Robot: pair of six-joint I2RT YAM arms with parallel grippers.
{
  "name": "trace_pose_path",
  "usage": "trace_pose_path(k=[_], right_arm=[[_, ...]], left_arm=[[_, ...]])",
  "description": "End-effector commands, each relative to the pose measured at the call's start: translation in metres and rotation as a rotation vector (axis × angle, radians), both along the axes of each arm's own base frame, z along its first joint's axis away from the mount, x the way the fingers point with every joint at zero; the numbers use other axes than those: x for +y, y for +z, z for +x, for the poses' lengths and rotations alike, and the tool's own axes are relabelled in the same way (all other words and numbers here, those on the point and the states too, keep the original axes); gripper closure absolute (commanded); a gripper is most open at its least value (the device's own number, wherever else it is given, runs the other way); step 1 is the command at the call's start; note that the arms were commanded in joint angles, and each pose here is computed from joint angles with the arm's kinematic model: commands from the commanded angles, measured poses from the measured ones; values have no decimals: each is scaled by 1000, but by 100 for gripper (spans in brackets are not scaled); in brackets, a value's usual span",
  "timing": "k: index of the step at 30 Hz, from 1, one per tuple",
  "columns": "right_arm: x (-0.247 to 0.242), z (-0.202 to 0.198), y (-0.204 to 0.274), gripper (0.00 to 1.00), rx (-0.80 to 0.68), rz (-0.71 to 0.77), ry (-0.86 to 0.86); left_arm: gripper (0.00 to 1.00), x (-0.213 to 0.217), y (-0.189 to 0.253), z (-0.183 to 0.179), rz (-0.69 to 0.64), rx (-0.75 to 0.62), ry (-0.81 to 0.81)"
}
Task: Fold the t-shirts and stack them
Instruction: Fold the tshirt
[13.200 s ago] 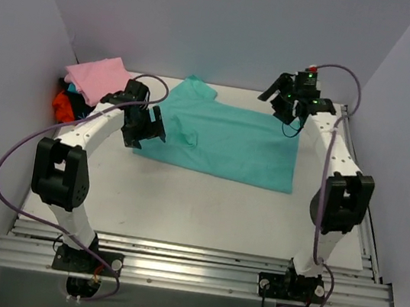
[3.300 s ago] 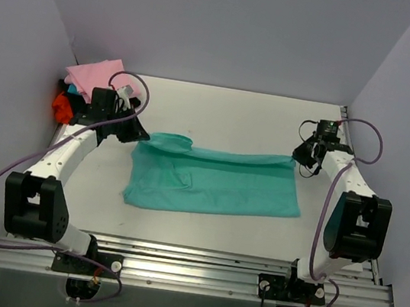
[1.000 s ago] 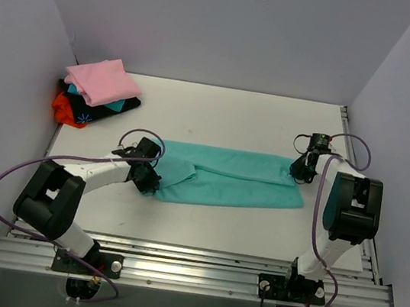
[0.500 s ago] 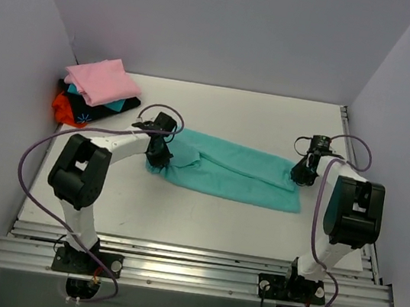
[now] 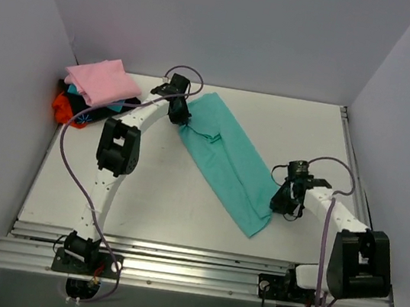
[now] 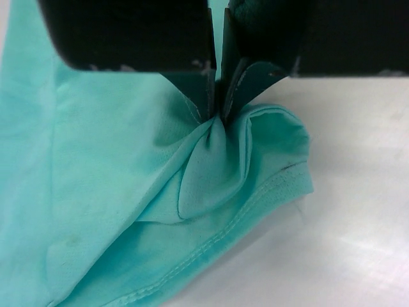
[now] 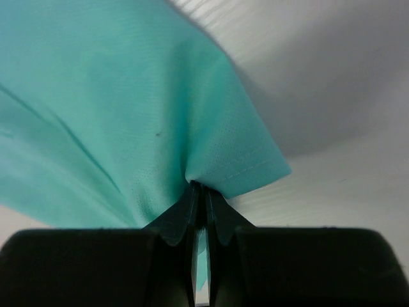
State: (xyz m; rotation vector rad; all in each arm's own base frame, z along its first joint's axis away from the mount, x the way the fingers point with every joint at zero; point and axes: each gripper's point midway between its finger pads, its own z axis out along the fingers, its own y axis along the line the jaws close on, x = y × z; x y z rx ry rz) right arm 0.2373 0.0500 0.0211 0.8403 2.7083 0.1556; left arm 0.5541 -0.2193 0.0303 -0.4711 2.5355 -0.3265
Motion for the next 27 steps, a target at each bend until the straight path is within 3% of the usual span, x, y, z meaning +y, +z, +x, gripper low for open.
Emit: trace_pose_path(k=[1, 7, 13, 23, 24, 26, 27], right_arm=[[25, -21, 2, 100, 27, 54, -28], [68, -44, -6, 100, 15, 99, 55], [134, -53, -5, 100, -17, 134, 228], [183, -55, -13, 100, -3, 97, 371], [182, -55, -14, 100, 0, 89, 371], [180, -57, -14, 100, 6, 79, 367], [177, -55, -14, 100, 5, 66, 354]], left_arm=[[98, -31, 27, 21, -102, -55, -113], [95, -79, 46, 53, -321, -190, -237], [92, -111, 61, 57, -510, -250, -322], [88, -108, 59, 53, -529, -239, -342], [85, -106, 63, 54, -528, -247, -345], [61, -98, 60, 53, -523, -237, -341], [44, -96, 65, 52, -519, -242, -342]])
